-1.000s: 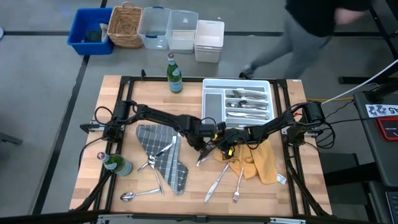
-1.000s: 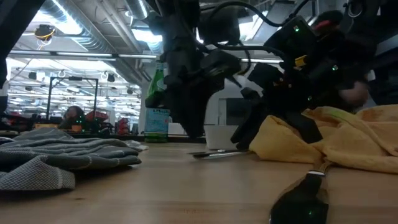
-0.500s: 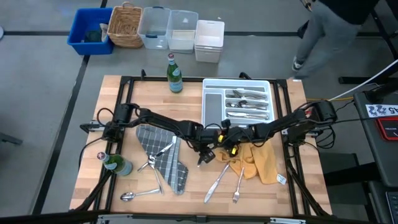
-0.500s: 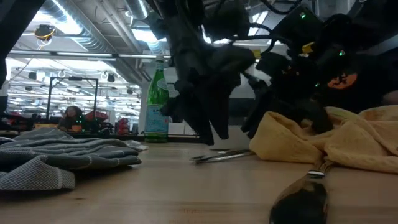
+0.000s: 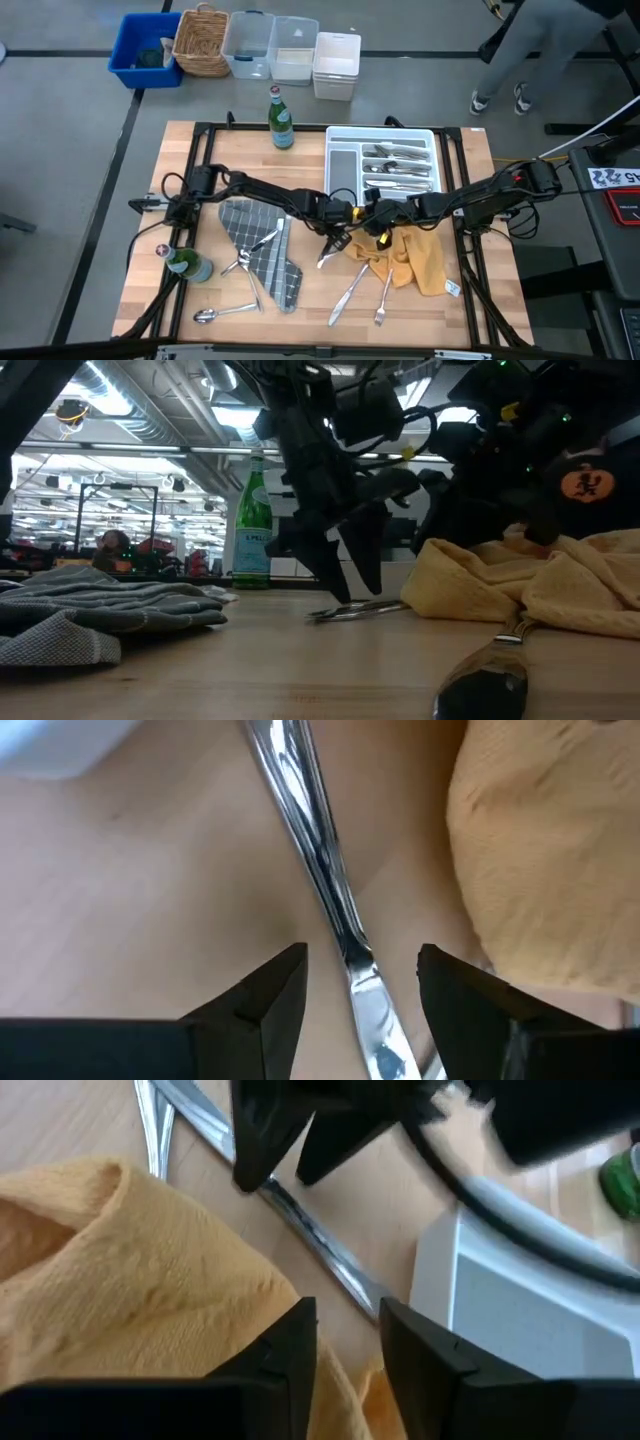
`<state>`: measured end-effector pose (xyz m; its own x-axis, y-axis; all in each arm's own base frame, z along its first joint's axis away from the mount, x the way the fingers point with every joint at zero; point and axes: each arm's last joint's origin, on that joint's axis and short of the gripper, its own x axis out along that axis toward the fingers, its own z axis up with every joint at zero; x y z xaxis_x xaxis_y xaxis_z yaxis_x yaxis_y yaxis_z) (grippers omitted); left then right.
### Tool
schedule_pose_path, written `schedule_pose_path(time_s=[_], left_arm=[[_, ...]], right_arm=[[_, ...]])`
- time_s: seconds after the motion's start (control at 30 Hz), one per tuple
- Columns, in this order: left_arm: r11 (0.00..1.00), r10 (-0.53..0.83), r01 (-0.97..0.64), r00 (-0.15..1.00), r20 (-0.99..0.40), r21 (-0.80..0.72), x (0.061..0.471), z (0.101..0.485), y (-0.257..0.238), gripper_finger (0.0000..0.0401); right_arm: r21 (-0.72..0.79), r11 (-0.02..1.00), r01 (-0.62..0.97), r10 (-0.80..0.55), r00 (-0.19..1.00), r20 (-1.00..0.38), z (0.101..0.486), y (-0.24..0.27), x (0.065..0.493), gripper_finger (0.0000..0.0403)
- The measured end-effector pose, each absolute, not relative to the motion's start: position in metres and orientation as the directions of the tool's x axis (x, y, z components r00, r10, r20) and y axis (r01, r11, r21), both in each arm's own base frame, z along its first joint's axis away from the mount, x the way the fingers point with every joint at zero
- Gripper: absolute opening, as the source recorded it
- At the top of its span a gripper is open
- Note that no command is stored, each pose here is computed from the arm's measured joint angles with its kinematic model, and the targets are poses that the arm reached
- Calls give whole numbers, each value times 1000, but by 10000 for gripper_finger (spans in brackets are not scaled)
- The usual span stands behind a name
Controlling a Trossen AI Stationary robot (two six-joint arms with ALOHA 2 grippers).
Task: Sort silverware
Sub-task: Put the silver knife into the cutlery tray
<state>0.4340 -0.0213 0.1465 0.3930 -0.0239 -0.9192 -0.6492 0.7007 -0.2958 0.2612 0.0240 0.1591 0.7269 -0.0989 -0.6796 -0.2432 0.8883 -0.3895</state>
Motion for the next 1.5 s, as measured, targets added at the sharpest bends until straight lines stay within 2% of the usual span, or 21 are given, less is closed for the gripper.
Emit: schedule_pose_path(time_s=[0.33, 0.5, 0.93, 1.17, 1.33, 1.5], left_arm=[[728, -16, -631, 375, -927, -268, 436, 135, -31, 178], [750, 14, -630, 317, -948, -199, 432, 129, -32, 176], [799, 64, -596, 224, -973, -84, 423, 127, -14, 89], [854, 54, -518, 162, -985, -38, 414, 134, -5, 62], [872, 56, -489, 161, -985, -30, 413, 136, -4, 62], [889, 48, -456, 181, -982, -41, 415, 136, -4, 90]], right_arm=[[-383, 888, -255, -96, 711, -696, 158, 24, 260, 115], [-377, 886, -270, -100, 681, -725, 155, 24, 257, 115], [-363, 885, -291, -104, 637, -764, 151, 23, 253, 115], [-358, 887, -291, -92, 649, -755, 152, 24, 254, 115], [-364, 888, -280, -89, 671, -736, 154, 24, 256, 115], [-372, 891, -261, -85, 709, -700, 157, 24, 260, 115]])
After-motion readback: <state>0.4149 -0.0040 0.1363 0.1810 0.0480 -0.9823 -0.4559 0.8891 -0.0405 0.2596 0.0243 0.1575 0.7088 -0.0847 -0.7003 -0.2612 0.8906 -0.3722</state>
